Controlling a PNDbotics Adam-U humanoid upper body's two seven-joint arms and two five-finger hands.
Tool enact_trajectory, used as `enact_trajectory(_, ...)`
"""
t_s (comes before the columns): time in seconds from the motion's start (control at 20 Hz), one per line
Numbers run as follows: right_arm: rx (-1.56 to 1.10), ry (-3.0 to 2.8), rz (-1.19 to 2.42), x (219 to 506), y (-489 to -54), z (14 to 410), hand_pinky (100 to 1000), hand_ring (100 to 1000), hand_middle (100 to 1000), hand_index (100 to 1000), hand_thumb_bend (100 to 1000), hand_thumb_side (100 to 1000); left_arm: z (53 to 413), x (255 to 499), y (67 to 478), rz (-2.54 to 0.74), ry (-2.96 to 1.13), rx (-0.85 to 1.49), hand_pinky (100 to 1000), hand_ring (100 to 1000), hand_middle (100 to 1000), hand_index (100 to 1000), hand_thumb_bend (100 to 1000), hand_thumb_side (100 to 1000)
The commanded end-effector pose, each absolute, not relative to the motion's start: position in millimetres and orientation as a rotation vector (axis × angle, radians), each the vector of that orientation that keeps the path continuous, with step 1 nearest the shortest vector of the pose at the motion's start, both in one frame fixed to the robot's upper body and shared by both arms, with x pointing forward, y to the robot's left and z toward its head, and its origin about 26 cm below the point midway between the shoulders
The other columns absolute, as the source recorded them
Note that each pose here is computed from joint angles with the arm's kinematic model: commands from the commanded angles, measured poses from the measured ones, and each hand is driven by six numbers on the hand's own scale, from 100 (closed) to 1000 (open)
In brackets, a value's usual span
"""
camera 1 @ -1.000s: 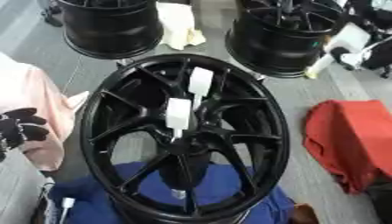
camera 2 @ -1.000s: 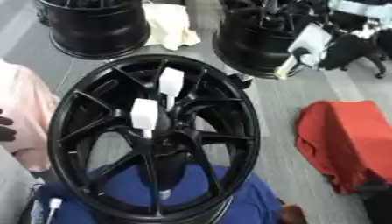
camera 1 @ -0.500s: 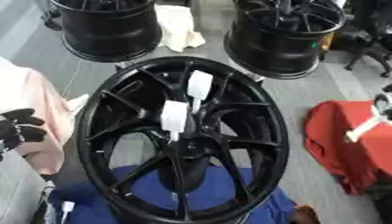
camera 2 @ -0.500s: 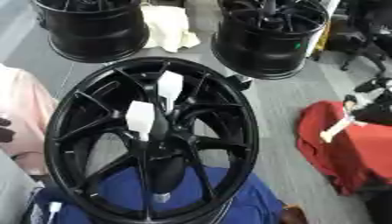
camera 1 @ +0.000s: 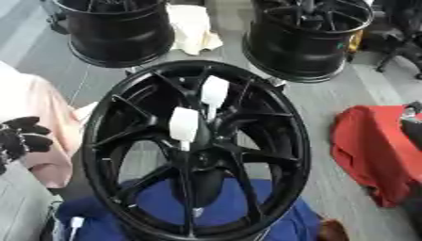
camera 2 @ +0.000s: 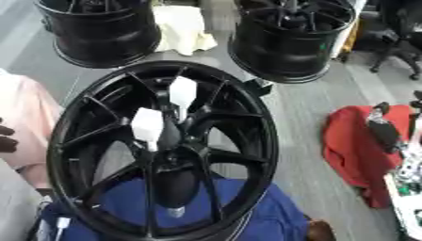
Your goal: Pull the pin out of the wheel hub.
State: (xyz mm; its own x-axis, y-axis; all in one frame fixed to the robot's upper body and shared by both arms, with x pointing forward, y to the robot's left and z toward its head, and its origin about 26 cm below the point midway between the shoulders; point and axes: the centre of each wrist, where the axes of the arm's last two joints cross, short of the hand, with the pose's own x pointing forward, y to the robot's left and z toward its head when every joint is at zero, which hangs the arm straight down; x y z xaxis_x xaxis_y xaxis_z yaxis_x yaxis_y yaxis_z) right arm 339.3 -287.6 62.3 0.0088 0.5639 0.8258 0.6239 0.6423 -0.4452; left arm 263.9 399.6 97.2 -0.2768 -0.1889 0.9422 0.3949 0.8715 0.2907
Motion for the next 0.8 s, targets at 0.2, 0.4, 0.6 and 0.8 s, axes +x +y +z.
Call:
enact_trajectory(0.2, -0.716, -1.869, -0.218, 336, -250, 54, 691, 690, 734, 906, 106, 397, 103, 267, 399, -0.582, -1.792, -0.148, 790, 746, 731, 893, 100, 743)
enact_trajectory(0.4, -0.622, -1.884, -0.222, 333, -239, 42, 685, 676, 720, 903, 100, 401, 103, 268, 398, -0.580, -1.794, -0.152, 790, 746, 731, 893, 100, 744)
enact_trajectory(0.6, -0.583, -1.865, -0.219, 329, -236, 31, 684, 668, 709, 902, 100, 410, 101, 267, 398, -0.575, -1.791, -0.152, 790, 746, 731, 893, 100, 744)
enact_trajectory(0.8, -0.574, -1.850, -0.212, 327, -236, 27, 683, 662, 701, 901, 100, 421, 101, 267, 397, -0.573, -1.790, -0.154, 790, 747, 731, 893, 100, 744)
